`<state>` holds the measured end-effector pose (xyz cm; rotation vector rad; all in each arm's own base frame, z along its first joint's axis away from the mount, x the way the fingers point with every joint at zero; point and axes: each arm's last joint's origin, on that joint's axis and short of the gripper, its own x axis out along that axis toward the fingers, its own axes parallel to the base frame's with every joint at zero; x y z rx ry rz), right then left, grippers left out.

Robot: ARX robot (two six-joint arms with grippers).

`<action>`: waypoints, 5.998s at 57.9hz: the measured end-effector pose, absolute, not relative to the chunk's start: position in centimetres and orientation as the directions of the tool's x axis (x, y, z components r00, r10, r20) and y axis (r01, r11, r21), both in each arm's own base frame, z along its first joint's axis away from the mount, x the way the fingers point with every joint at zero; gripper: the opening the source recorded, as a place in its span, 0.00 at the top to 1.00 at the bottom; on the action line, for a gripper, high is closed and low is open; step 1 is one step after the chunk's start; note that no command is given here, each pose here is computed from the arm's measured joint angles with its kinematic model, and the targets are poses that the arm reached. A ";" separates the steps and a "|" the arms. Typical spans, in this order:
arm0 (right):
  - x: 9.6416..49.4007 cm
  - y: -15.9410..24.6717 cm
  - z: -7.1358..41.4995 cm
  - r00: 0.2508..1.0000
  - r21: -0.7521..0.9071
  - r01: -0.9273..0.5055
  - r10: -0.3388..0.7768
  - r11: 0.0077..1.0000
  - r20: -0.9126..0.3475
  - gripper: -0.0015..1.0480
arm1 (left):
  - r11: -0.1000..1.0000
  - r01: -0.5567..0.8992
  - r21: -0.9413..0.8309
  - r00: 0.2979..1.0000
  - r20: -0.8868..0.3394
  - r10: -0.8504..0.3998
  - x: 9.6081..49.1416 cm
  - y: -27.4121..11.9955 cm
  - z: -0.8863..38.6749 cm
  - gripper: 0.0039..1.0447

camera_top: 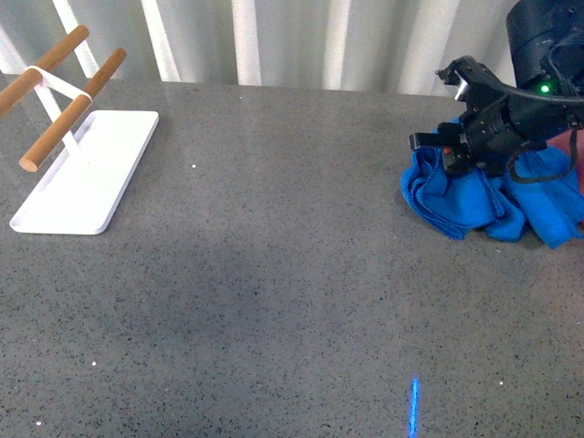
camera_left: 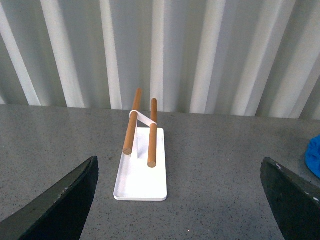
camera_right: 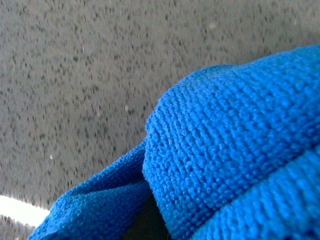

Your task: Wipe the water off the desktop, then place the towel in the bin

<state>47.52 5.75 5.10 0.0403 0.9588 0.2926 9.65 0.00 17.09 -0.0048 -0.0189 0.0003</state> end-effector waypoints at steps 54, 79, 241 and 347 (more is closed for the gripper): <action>34.0 10.8 6.0 0.307 0.348 -0.571 0.587 0.743 -0.749 0.95 | 1.000 0.000 -0.005 1.000 0.019 0.000 9.7 0.0 17.1 0.06; 29.2 6.7 8.5 0.362 0.332 -0.557 0.582 0.762 -0.728 0.95 | 1.000 0.000 -0.005 1.000 0.019 0.000 9.7 0.0 17.1 0.06; 40.3 -20.3 15.7 0.477 -0.208 -0.100 -0.136 0.973 -0.869 0.78 | 1.000 0.000 -0.005 1.000 0.019 0.000 9.7 0.0 17.1 0.06; 16.5 -0.3 23.1 1.000 -0.028 0.007 -0.007 1.000 -0.012 0.80 | 1.000 0.000 -0.005 1.000 0.019 0.000 9.7 0.0 17.1 0.06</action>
